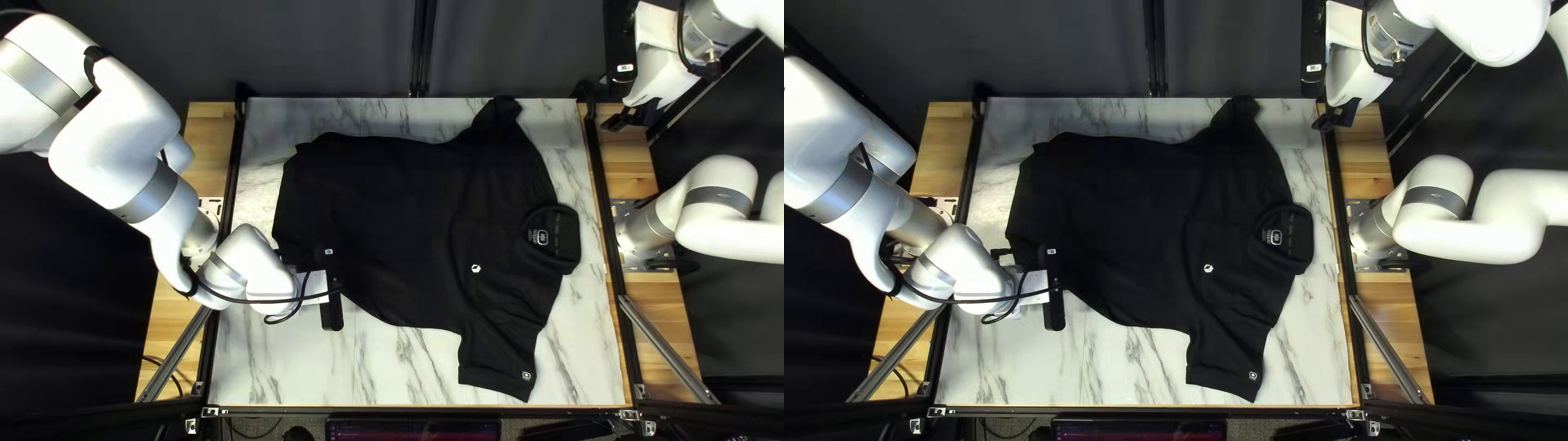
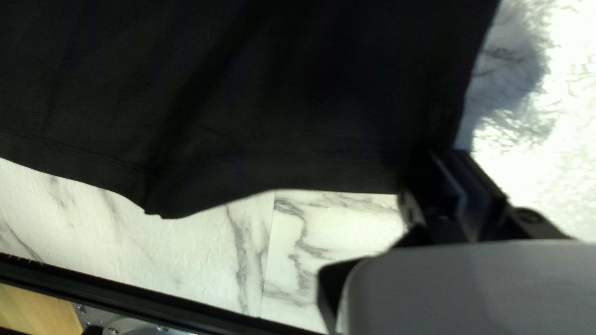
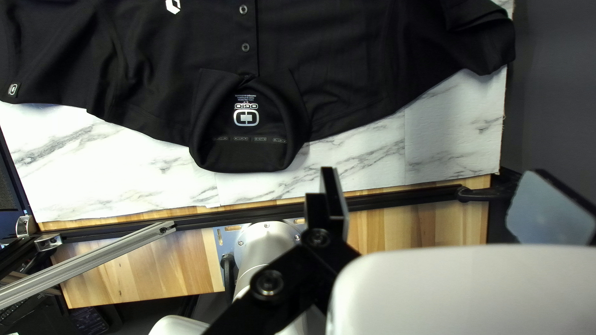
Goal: Fold t-shirt
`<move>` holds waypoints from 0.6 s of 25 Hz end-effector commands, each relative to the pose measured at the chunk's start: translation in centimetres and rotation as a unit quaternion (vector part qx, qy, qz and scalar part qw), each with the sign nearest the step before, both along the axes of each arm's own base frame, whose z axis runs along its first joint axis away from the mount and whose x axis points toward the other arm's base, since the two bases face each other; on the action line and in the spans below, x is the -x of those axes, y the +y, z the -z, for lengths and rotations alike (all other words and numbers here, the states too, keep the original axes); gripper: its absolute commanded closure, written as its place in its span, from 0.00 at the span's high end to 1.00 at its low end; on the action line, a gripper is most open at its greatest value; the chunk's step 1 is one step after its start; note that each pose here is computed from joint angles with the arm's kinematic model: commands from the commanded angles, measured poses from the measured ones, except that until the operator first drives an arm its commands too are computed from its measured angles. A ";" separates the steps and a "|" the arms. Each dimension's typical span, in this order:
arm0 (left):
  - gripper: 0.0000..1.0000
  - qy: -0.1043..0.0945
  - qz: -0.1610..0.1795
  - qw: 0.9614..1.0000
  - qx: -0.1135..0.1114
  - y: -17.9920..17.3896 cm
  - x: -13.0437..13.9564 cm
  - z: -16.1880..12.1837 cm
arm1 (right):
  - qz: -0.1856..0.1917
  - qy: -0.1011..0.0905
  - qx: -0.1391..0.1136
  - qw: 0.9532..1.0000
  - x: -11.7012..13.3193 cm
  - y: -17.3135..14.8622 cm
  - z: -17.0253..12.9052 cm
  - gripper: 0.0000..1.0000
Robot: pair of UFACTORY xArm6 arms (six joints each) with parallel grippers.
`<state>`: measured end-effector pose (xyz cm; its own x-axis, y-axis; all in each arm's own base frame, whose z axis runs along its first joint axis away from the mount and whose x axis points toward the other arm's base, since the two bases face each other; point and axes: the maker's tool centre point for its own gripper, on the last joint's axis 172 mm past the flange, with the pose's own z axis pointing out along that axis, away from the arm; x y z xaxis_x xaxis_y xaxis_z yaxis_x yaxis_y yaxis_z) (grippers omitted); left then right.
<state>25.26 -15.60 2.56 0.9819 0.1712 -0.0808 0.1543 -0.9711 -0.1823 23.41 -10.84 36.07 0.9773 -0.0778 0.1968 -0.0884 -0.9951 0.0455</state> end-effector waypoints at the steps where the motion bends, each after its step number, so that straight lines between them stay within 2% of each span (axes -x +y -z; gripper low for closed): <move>1: 0.00 -0.002 0.009 1.000 -0.007 -2.0 -0.1 -2.3 | 0.000 0.000 0.000 1.000 0.0 0.0 0.0 1.00; 9: 0.00 0.005 0.019 1.000 -0.014 -5.2 0.9 -4.7 | 0.000 0.000 0.000 1.000 0.0 0.0 0.0 1.00; 15: 0.00 0.029 0.017 0.999 0.014 -5.7 3.6 -4.7 | 0.000 0.000 0.000 1.000 0.0 0.0 0.0 1.00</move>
